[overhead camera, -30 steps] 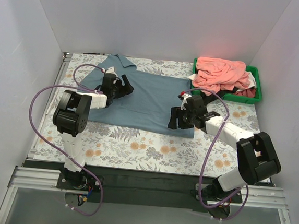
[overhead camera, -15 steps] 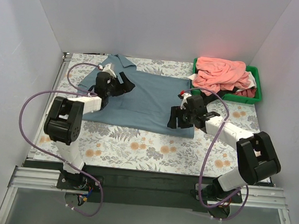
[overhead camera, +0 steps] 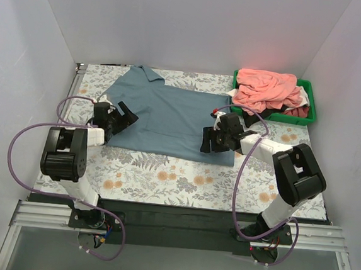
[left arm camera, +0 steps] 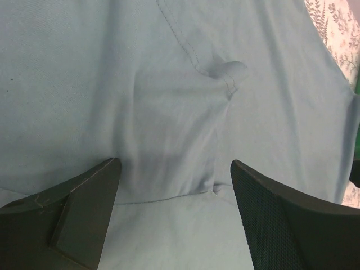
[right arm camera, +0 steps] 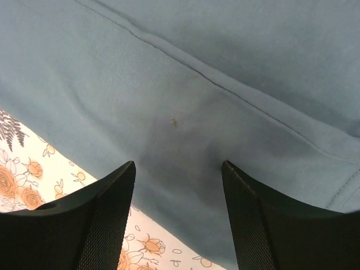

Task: Fold and stack the t-shirts
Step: Fold the tshirt

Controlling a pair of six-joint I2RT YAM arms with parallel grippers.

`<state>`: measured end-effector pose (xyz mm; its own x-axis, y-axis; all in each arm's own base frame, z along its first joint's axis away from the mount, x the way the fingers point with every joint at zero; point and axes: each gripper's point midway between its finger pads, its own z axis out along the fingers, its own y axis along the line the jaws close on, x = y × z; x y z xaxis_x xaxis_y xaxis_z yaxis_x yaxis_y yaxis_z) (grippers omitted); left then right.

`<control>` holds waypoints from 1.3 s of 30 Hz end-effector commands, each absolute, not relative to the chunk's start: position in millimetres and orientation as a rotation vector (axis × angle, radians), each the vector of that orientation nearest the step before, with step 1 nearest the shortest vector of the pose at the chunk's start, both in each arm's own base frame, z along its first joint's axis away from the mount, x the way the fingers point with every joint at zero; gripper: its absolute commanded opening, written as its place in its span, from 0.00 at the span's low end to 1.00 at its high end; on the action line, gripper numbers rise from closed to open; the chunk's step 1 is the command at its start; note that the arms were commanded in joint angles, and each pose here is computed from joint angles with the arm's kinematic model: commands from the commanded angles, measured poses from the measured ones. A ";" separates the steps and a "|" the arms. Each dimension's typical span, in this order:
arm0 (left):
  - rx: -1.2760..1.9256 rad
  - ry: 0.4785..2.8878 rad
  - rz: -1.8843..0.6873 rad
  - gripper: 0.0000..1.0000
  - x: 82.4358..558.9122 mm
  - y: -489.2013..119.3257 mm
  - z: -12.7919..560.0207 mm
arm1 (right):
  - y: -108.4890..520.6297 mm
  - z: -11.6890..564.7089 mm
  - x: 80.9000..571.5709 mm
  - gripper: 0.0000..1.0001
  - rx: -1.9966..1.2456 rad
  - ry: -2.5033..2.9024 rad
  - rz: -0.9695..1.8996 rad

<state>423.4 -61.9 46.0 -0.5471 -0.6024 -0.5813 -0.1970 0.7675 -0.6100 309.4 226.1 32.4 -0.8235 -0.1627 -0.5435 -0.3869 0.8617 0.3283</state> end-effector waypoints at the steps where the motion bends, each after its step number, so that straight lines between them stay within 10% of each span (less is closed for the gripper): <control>1: -0.614 2.097 -0.590 0.79 415.7 -45.3 61.0 | 222.7 23.3 308.3 0.69 -0.401 2.530 0.572; 24: -0.758 2.135 -0.488 0.79 320.6 -23.5 39.4 | 195.6 -17.2 233.6 0.69 -0.419 2.731 0.526; 39: -0.686 1.888 -0.460 0.78 375.5 -8.2 132.0 | 201.7 81.6 286.1 0.71 -0.420 2.488 0.356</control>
<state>354.5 -12.4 106.5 -0.3605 -0.6582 -0.6609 -0.2868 0.7524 -0.5929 257.6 200.5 43.6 -0.8336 -0.2357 -0.4995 -0.3831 0.8982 0.2155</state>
